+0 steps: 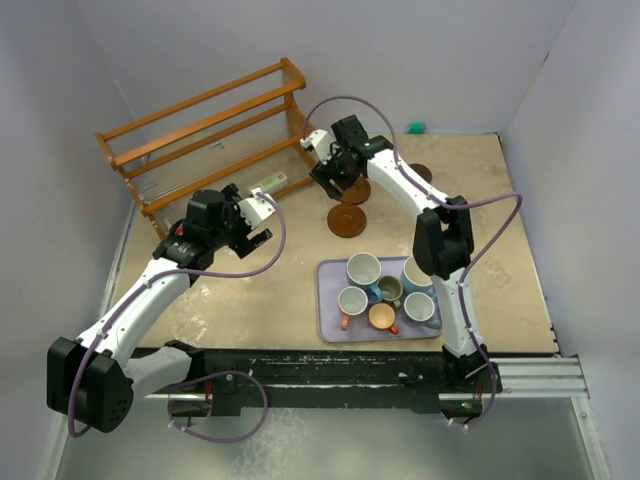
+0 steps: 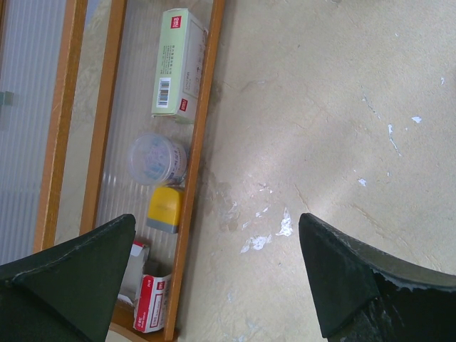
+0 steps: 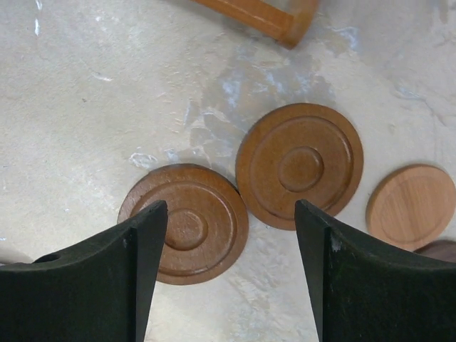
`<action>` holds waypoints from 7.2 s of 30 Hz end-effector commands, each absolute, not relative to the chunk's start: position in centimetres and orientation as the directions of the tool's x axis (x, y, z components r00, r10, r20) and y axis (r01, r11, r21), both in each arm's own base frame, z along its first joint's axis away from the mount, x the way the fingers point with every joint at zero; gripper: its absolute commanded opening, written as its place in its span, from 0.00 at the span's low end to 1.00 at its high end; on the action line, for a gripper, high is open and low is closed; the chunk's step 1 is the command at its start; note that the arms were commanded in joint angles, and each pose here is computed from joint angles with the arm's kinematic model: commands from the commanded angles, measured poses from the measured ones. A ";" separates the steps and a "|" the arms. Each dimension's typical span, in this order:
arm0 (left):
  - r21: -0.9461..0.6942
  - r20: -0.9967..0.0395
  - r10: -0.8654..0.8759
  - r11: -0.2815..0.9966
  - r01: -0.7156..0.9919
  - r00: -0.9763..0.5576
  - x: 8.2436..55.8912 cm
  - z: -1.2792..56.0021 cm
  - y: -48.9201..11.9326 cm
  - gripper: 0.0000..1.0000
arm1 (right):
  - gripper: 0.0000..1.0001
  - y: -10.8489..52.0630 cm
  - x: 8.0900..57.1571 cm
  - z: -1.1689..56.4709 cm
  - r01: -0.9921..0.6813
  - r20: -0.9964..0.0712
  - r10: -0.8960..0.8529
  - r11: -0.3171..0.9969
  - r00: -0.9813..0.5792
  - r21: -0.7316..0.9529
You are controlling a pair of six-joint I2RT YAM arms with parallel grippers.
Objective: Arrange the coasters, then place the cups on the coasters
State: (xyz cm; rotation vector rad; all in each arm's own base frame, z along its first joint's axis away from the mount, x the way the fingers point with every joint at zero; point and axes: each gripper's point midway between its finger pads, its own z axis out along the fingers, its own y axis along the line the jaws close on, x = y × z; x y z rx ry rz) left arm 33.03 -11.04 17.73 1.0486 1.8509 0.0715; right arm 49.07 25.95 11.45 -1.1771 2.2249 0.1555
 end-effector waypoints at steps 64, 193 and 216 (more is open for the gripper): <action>0.491 -0.712 0.691 0.618 0.614 -0.126 33.9 18.1 -11.0 0.93 | 0.79 14.0 57.2 16.2 -0.412 -0.731 -0.304 0.910 -0.611 -0.034; 0.523 -0.675 0.722 0.612 0.594 -0.150 34.4 17.3 -10.1 0.92 | 0.46 12.5 51.1 5.9 -0.455 -0.400 -0.344 0.861 -0.850 0.227; 0.528 -0.677 0.722 0.611 0.590 -0.142 34.3 17.7 -10.1 0.93 | 0.74 11.5 52.0 12.7 -0.505 -0.549 -0.366 0.854 -0.752 0.123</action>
